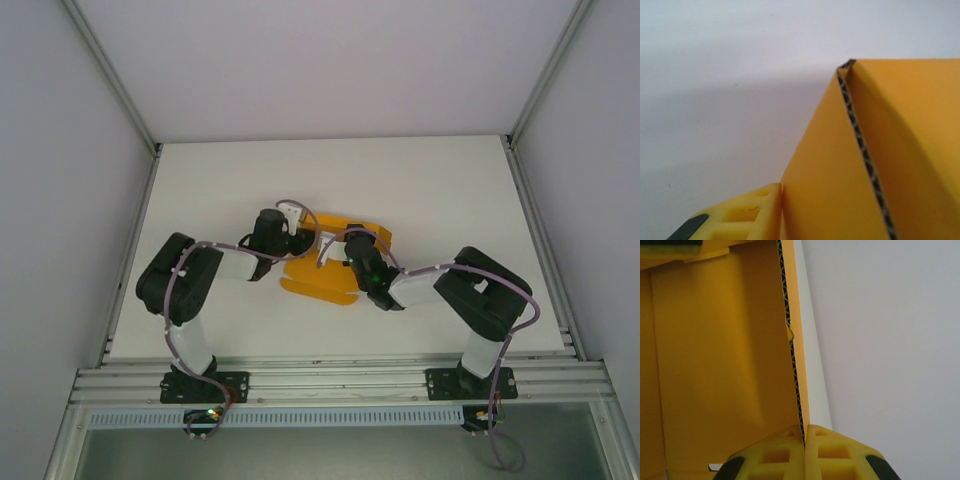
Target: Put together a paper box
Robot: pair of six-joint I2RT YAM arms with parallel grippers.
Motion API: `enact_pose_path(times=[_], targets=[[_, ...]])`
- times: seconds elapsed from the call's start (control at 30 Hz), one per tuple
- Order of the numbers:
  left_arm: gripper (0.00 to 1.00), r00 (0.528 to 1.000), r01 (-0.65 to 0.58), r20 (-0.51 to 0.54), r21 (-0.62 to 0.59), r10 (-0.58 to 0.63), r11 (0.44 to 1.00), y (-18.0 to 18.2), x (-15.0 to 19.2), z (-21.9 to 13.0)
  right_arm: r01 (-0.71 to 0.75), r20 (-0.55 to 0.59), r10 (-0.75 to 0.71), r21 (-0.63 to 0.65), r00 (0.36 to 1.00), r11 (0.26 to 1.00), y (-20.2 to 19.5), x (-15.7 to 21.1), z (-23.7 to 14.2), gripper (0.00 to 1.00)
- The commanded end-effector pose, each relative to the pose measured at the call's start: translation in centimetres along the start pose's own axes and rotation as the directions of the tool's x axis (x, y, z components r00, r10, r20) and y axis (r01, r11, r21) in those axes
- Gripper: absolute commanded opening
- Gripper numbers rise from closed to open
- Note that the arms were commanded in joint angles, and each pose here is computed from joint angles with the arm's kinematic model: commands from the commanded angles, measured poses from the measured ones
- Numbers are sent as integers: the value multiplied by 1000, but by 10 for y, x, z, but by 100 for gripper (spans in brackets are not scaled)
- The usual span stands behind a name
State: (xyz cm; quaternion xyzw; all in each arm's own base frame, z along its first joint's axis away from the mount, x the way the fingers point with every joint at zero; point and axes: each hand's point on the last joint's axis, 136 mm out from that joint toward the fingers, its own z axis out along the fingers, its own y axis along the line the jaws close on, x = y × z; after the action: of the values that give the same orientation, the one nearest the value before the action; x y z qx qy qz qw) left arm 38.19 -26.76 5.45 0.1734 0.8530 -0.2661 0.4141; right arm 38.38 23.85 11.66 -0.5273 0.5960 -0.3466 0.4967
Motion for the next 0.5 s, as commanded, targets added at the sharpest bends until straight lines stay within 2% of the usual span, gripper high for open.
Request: enact_pose_path(times=[0.0, 0.03, 0.1, 0.13, 0.2, 0.33, 0.47], targets=[[23, 998, 22, 55, -62, -19, 998, 10, -15, 9, 41, 29, -37, -156, 999, 987, 38, -3, -9, 0], [20, 998, 17, 59, -76, -13, 997, 11, -16, 9, 42, 29, -38, -160, 999, 986, 39, -3, -9, 0], [22, 998, 8, 64, -89, -2, 996, 10, -17, 11, 43, 28, -38, -179, 999, 983, 42, -2, -10, 0], [18, 998, 6, 70, -95, 1, 995, 10, -18, 11, 40, 27, -35, -198, 999, 979, 45, -2, -11, 0], [0, 995, 12, 100, -141, 2, 990, 15, -22, 10, 37, 23, -32, -226, 999, 973, 48, -2, -12, 0], [0, 990, 95, 134, -352, -51, 931, 47, -20, 1, 28, 10, -27, -250, 1000, 968, 50, 1, -14, 0], [0, 982, 171, 151, -474, -111, 864, 71, -10, -8, 25, -1, -26, -281, 1000, 959, 54, 3, -17, 0]])
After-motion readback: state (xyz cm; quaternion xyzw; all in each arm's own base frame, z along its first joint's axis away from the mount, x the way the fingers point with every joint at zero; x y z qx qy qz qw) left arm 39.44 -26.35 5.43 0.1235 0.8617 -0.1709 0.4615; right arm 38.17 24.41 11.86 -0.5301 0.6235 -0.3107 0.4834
